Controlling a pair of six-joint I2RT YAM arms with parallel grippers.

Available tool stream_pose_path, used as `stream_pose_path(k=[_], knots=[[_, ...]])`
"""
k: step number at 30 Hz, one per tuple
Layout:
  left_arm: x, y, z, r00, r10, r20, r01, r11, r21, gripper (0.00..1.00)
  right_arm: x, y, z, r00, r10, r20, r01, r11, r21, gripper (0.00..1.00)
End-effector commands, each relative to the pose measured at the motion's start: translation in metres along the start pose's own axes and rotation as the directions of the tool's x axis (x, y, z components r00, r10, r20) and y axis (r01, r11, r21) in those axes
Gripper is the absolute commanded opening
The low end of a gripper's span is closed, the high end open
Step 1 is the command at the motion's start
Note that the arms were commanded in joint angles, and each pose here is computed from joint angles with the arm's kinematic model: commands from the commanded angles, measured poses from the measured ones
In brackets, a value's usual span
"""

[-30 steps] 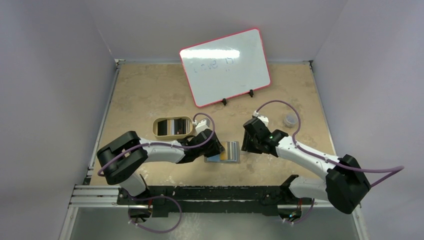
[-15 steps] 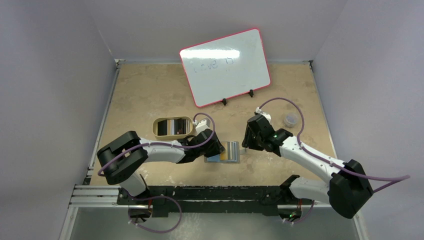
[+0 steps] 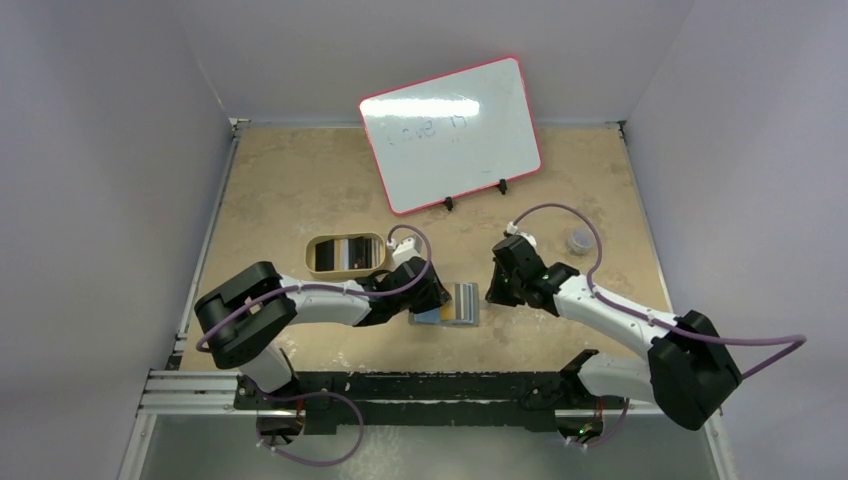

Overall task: Put the credit cards into the card holder
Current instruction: Insert the credit card into the card holder.

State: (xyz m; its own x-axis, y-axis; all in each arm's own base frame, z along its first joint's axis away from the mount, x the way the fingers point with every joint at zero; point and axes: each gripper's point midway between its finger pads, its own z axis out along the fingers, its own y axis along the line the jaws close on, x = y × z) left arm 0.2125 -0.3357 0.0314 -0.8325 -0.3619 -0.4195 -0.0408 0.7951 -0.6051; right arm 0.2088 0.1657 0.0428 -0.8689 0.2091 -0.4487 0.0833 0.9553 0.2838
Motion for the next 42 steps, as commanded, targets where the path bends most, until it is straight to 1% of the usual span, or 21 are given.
stream_pose_path(k=[1,4,9,13,18,23,26,29,36,39,42], knots=[[-0.011,-0.028,0.001,0.999,0.022,0.034,-0.025,0.996,0.084,0.35,0.003,0.007,0.005,1.000,0.004,-0.009,-0.004,0.999,-0.051,0.03],[-0.007,-0.033,0.003,1.000,0.020,0.019,-0.022,0.993,0.112,0.35,0.004,0.009,0.006,1.000,0.010,-0.012,-0.011,0.998,-0.061,0.00],[-0.002,-0.045,0.004,1.000,0.021,-0.002,-0.020,0.987,0.160,0.34,0.007,0.009,0.008,1.000,0.015,-0.018,-0.016,0.998,-0.065,0.00],[-0.002,-0.054,0.002,0.999,0.036,0.005,-0.036,0.983,0.182,0.34,0.007,0.010,0.010,1.000,0.018,-0.022,-0.020,0.998,-0.067,0.00],[-0.003,-0.069,0.000,0.992,0.118,0.033,-0.123,0.968,0.220,0.34,0.009,0.009,0.011,0.999,0.021,-0.024,-0.022,0.998,-0.066,0.00],[-0.009,-0.075,-0.006,0.983,0.176,0.060,-0.185,0.956,0.229,0.35,0.007,0.009,0.012,0.999,0.030,-0.016,-0.031,0.997,-0.066,0.00],[-0.009,-0.070,-0.006,0.982,0.183,0.056,-0.190,0.960,0.204,0.36,0.007,0.009,0.012,0.999,0.034,-0.013,-0.035,0.997,-0.070,0.00],[-0.012,-0.064,-0.011,0.986,0.157,0.063,-0.167,0.968,0.187,0.37,0.008,0.009,0.013,0.999,0.033,-0.014,-0.034,0.997,-0.068,0.00],[-0.023,-0.047,-0.025,0.989,0.127,0.081,-0.137,0.983,0.124,0.45,0.007,0.010,0.014,0.999,0.035,-0.011,-0.035,0.997,-0.073,0.00],[-0.032,-0.020,-0.031,0.988,0.132,0.083,-0.133,0.991,-0.001,0.45,0.007,0.010,0.014,0.999,0.035,-0.008,-0.035,0.997,-0.074,0.00],[-0.050,0.010,-0.045,0.985,0.113,0.132,-0.100,0.990,-0.104,0.46,0.008,0.010,0.015,0.999,0.032,-0.014,-0.033,0.997,-0.073,0.00]])
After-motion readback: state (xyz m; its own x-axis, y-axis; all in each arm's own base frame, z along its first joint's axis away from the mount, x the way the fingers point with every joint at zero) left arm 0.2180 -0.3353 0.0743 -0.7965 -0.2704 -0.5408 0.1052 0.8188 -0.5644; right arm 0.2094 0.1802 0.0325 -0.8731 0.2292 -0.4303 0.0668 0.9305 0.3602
